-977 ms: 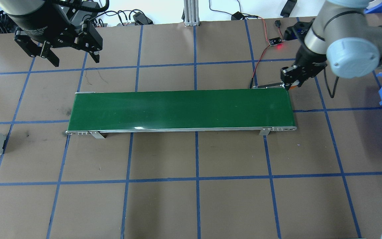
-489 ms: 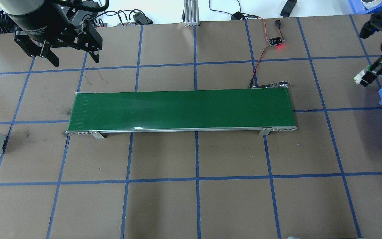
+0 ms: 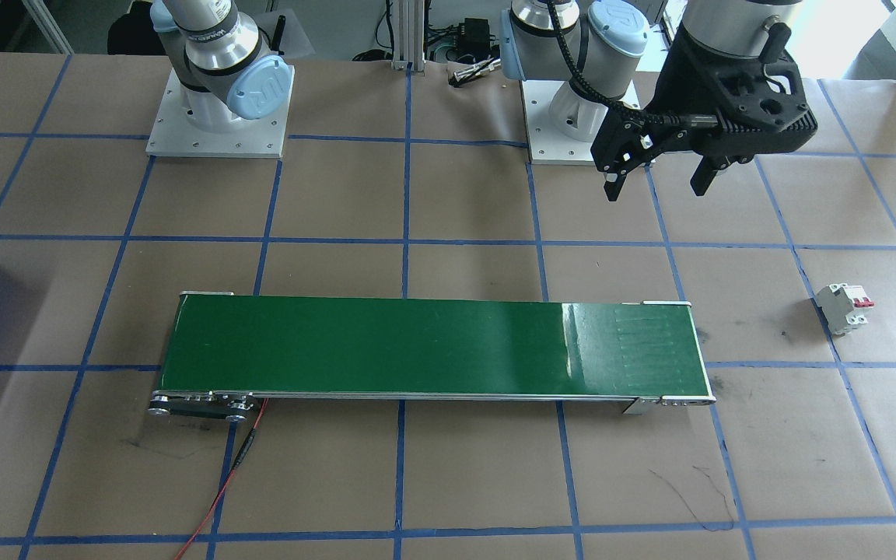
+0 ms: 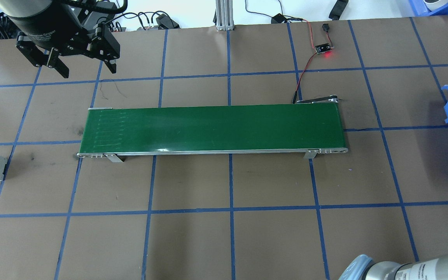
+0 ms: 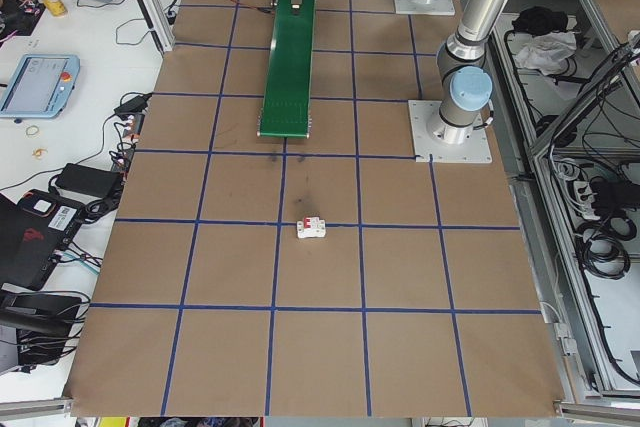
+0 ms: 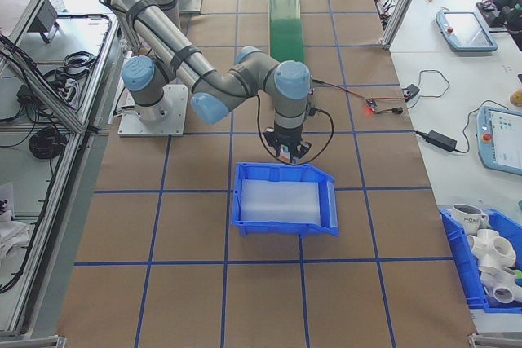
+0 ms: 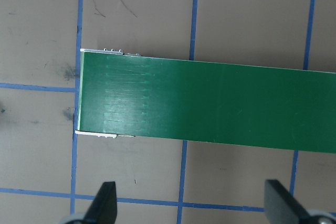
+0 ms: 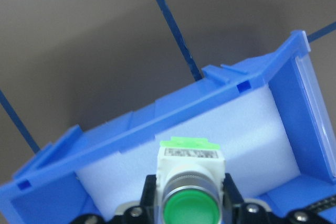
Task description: Move button from left to right
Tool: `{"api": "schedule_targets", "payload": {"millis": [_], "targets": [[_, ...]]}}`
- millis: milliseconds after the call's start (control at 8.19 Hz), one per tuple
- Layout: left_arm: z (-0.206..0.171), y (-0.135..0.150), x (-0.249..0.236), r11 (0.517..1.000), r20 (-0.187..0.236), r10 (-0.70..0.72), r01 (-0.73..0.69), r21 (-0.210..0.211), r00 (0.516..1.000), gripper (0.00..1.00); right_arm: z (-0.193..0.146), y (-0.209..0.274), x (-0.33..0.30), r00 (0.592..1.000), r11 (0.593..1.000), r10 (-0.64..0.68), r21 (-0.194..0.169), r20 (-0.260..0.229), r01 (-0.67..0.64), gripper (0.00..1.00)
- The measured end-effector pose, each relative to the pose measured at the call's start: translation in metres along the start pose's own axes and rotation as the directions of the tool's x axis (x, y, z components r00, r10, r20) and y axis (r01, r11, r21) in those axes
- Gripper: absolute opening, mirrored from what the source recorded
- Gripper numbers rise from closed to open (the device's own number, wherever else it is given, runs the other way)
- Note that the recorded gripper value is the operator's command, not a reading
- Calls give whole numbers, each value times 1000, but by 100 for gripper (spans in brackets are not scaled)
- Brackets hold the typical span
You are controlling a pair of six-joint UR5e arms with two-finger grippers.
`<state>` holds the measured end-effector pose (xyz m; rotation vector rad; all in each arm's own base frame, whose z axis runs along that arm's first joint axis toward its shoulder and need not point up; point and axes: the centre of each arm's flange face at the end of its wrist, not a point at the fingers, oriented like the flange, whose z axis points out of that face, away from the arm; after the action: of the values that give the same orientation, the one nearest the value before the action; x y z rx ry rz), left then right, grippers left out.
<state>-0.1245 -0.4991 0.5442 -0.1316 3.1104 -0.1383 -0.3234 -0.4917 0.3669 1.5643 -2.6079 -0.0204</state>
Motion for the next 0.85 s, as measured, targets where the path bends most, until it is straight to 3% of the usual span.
{"api": "schedule_targets", "payload": {"millis": [244,366,489,611,855], "targets": [[0,0,0,1000,0,0,0,0,1000,100,64,57,20,989,989,-144,28,-19,144,0],[0,0,0,1000,0,0,0,0,1000,100,97,68,28,982,981,-186,43,-22,187,12],[0,0,0,1000,0,0,0,0,1000,100,123,72,32,976,975,-216,56,-16,216,62],[0,0,0,1000,0,0,0,0,1000,100,143,74,33,973,970,-232,68,-2,231,100],[0,0,0,1000,0,0,0,1,1000,100,151,75,32,971,969,-239,70,7,238,100]]}}
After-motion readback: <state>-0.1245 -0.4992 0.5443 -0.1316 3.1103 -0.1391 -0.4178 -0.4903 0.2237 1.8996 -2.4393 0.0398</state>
